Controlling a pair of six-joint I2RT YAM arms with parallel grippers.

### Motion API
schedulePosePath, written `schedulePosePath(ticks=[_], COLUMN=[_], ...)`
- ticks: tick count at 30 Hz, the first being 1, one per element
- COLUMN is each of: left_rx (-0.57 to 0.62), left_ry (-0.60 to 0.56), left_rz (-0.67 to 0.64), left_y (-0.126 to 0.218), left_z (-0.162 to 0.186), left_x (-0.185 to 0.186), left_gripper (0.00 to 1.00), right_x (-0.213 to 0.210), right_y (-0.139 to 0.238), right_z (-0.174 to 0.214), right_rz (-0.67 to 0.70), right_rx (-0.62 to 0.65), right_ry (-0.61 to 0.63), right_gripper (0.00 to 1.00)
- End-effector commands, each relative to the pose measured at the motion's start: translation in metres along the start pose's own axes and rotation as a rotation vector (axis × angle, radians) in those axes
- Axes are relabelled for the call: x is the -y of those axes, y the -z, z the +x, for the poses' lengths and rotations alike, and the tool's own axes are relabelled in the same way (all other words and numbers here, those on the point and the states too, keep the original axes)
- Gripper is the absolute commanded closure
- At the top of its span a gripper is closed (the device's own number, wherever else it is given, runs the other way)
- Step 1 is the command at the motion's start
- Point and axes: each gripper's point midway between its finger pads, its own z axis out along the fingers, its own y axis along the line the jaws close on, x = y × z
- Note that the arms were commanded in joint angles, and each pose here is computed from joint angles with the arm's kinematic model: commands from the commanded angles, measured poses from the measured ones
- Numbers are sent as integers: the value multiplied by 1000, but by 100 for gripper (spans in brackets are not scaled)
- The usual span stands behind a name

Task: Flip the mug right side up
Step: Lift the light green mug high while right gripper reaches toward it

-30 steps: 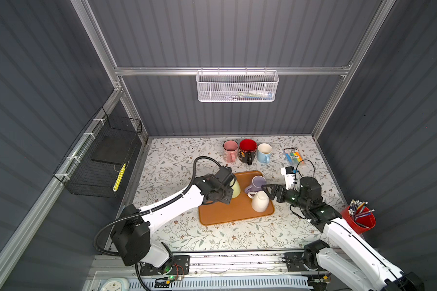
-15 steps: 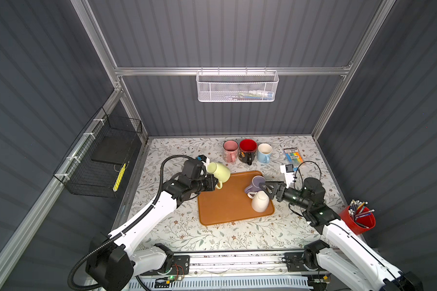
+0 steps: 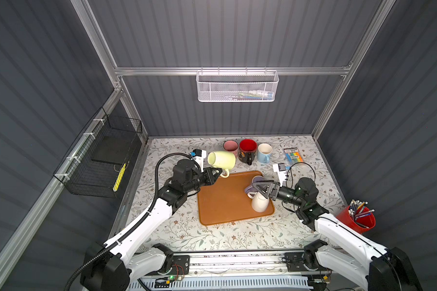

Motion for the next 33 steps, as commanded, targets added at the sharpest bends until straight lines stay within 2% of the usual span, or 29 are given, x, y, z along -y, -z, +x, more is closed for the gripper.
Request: schedulePosePath(ticks=[1, 14, 33], left_rx=[166, 235, 248], left_ry=[-78, -66, -62], left_rz=[220, 408, 523], left_y=[18, 23, 21], left_z=[-41, -53, -60], left_x=[55, 84, 100], left_gripper=[100, 100, 100], right_x=[-24, -44, -66], right_y=[-7, -39, -75], right_z=[-12, -34, -80], right_rz=[-85, -175, -290], right_rx=[17, -12, 10], right_ry=[60, 88, 97], right_gripper=[23, 24, 28])
